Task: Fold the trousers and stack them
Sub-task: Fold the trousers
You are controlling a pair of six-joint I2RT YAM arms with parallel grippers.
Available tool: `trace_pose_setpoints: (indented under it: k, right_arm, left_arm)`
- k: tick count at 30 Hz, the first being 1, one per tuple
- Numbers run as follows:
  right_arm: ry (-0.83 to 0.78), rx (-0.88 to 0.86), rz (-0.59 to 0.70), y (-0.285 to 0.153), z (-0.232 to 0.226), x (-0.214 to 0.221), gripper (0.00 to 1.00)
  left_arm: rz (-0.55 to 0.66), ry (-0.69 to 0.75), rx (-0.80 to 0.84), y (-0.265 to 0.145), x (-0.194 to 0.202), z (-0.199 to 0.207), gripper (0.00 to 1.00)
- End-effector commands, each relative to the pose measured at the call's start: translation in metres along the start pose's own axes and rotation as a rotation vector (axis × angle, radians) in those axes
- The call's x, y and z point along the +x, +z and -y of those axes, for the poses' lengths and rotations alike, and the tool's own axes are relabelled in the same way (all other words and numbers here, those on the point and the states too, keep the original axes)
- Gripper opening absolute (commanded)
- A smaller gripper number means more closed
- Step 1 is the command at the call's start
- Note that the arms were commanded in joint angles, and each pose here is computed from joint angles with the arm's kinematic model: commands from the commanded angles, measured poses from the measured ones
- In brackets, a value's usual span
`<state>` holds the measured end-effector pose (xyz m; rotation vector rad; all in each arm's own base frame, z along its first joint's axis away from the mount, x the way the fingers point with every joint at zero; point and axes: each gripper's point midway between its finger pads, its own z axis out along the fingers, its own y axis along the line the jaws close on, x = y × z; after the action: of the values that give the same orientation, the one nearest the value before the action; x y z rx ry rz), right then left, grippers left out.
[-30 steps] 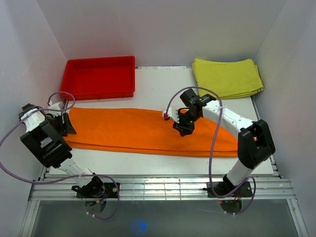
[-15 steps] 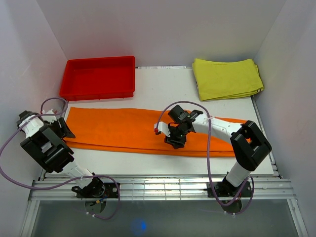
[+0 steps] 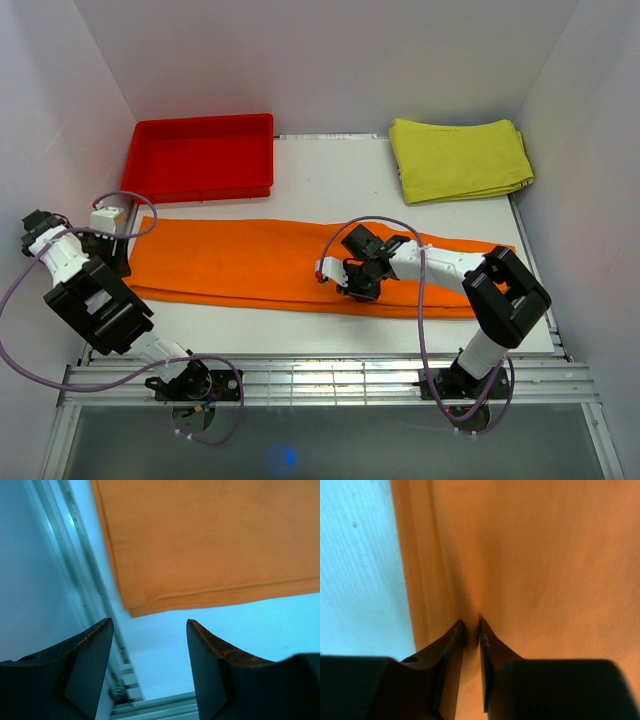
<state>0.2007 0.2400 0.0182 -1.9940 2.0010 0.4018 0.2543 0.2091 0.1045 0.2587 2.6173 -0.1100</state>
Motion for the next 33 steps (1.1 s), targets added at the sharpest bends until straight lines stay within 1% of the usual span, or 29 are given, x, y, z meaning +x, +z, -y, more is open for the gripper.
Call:
trace_pose_setpoints:
  k: [1,2,3,5,7,8,9,10,11,15,17,20,26,31,33]
  right_arm:
    - [0.042,-0.009,-0.100,0.014,-0.003,0.038,0.18]
    - [0.047,0.000,-0.093,0.012,0.001,0.036,0.17]
    - [0.054,0.006,-0.087,0.009,0.003,0.034,0.16]
    - [0.060,0.014,-0.060,0.000,0.009,0.028,0.15]
    - [0.057,0.016,-0.052,-0.008,0.010,0.028,0.13]
    - [0.059,0.019,-0.055,-0.009,0.010,0.030,0.13]
    - [0.061,0.023,-0.056,-0.011,0.011,0.031,0.12]
    - [0.066,0.024,-0.058,-0.012,0.011,0.032,0.09]
    - [0.070,0.026,-0.063,-0.013,0.010,0.033,0.08]
    - [0.085,0.008,-0.059,-0.015,0.005,0.035,0.08]
    - [0.086,0.003,-0.054,-0.017,0.003,0.034,0.08]
    - [0.086,0.008,-0.040,-0.022,0.003,0.031,0.08]
    - [0.077,0.011,0.008,-0.037,0.004,0.018,0.08]
    - [0.069,0.006,0.011,-0.041,0.005,0.017,0.08]
    - [0.070,0.005,0.017,-0.042,0.006,0.015,0.08]
  left_arm:
    - [0.006,0.382,0.010,-0.015,-0.010,-0.012,0.67]
    - [-0.005,0.418,0.044,-0.013,-0.005,-0.007,0.62]
    - [-0.005,0.507,0.051,-0.013,-0.006,-0.009,0.61]
    - [0.007,0.595,0.070,-0.010,-0.004,-0.005,0.61]
    - [0.023,0.714,0.090,-0.006,-0.004,-0.001,0.55]
    - [0.027,0.745,0.102,-0.004,-0.004,0.001,0.53]
    - [0.031,0.774,0.108,-0.003,-0.003,0.002,0.49]
    - [0.032,0.818,0.120,0.000,-0.002,0.003,0.48]
    - [0.024,0.830,0.135,0.004,0.002,0.005,0.47]
    - [0.003,0.870,0.194,0.016,0.012,0.010,0.40]
    - [-0.012,0.914,0.227,0.022,0.018,0.017,0.39]
    - [-0.015,0.956,0.226,0.027,0.019,0.018,0.37]
    - [-0.034,0.968,0.262,0.036,0.018,0.025,0.33]
    - [-0.055,0.962,0.293,0.039,0.019,0.028,0.32]
    - [-0.061,0.950,0.330,0.038,0.022,0.035,0.32]
